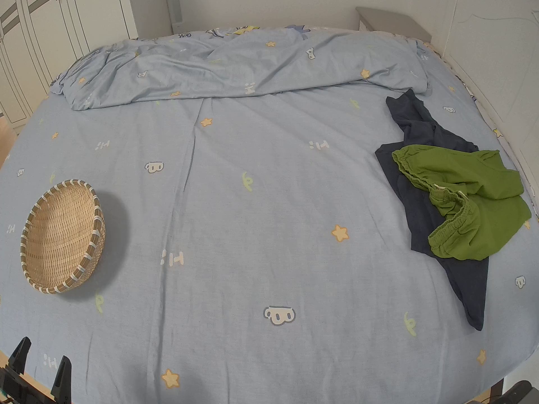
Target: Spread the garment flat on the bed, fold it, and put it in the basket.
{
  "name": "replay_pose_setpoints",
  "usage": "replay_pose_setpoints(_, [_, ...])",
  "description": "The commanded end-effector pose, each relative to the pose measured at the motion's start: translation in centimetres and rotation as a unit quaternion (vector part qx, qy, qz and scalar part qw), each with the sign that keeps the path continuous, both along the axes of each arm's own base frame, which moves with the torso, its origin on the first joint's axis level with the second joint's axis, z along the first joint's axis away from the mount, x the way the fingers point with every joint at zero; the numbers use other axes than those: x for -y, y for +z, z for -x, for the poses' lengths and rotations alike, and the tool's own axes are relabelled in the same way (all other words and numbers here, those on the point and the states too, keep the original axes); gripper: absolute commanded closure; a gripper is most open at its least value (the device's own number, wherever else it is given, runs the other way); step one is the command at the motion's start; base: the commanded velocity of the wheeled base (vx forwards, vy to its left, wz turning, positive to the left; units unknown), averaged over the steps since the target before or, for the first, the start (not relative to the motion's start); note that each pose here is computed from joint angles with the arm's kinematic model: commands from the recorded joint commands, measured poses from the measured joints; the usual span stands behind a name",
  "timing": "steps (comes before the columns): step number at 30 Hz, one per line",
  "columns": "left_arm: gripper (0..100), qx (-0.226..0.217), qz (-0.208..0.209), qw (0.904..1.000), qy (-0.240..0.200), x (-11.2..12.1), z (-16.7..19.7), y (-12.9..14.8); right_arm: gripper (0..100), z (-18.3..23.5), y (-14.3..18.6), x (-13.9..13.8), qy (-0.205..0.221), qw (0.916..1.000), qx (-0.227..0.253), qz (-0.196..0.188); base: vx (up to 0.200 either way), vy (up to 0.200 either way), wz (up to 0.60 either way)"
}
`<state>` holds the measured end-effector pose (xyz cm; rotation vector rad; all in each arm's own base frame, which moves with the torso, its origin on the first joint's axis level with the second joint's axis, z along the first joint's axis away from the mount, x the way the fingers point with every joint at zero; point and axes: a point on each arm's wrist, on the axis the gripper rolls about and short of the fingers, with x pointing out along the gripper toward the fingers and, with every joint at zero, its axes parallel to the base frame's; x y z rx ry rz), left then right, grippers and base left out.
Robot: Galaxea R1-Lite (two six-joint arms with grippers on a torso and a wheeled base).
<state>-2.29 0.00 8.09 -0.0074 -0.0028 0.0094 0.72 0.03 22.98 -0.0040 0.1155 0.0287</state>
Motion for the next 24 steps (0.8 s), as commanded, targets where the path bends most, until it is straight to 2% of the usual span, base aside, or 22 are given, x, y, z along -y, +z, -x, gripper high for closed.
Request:
replay_pose_setpoints(1, [0,-0.002,0.000,1.0000,0.001,0.0,0.0,-0.5,0,-15.6,3.5,-0.4,-0.017,0.9834,-0.175,0.046,0.000,0.000,0.00])
replay_pose_setpoints(2, [0,-0.002,0.000,1.0000,0.001,0.0,0.0,-0.5,0,-17.9,3.3,-0.5,-0.030,0.9796,-0.192,0.050,0.000,0.000,0.00])
replay_pose_setpoints(6, [0,-0.002,0.000,1.0000,0.001,0.0,0.0,-0.5,0,-22.0,2.5,-0.5,-0.069,0.9725,-0.213,0.064,0.000,0.000,0.00])
replay_pose_setpoints(10, [0,-0.002,0.000,1.0000,0.001,0.0,0.0,-0.5,0,-23.3,1.8,-1.0,-0.075,0.9678,-0.229,0.074,0.000,0.000,0.00])
replay_pose_setpoints(13, [0,-0.002,0.000,1.0000,0.001,0.0,0.0,-0.5,0,-25.3,0.3,-1.3,-0.103,0.9563,-0.257,0.095,0.000,0.000,0.00])
replay_pose_setpoints(15, [0,-0.002,0.000,1.0000,0.001,0.0,0.0,-0.5,0,-25.8,-0.3,-1.3,-0.108,0.9536,-0.264,0.098,0.000,0.000,0.00])
replay_pose_setpoints(19, [0,-0.002,0.000,1.0000,0.001,0.0,0.0,-0.5,0,-26.2,-0.5,-1.4,-0.106,0.9565,-0.254,0.096,0.000,0.000,0.00])
replay_pose_setpoints(22, [0,-0.002,0.000,1.0000,0.001,0.0,0.0,-0.5,0,-26.5,-1.2,-1.4,-0.105,0.9542,-0.263,0.097,0.000,0.000,0.00])
replay_pose_setpoints(24, [0,-0.002,0.000,1.0000,0.001,0.0,0.0,-0.5,0,-26.7,-1.1,-1.4,-0.105,0.9556,-0.258,0.096,0.000,0.000,0.00])
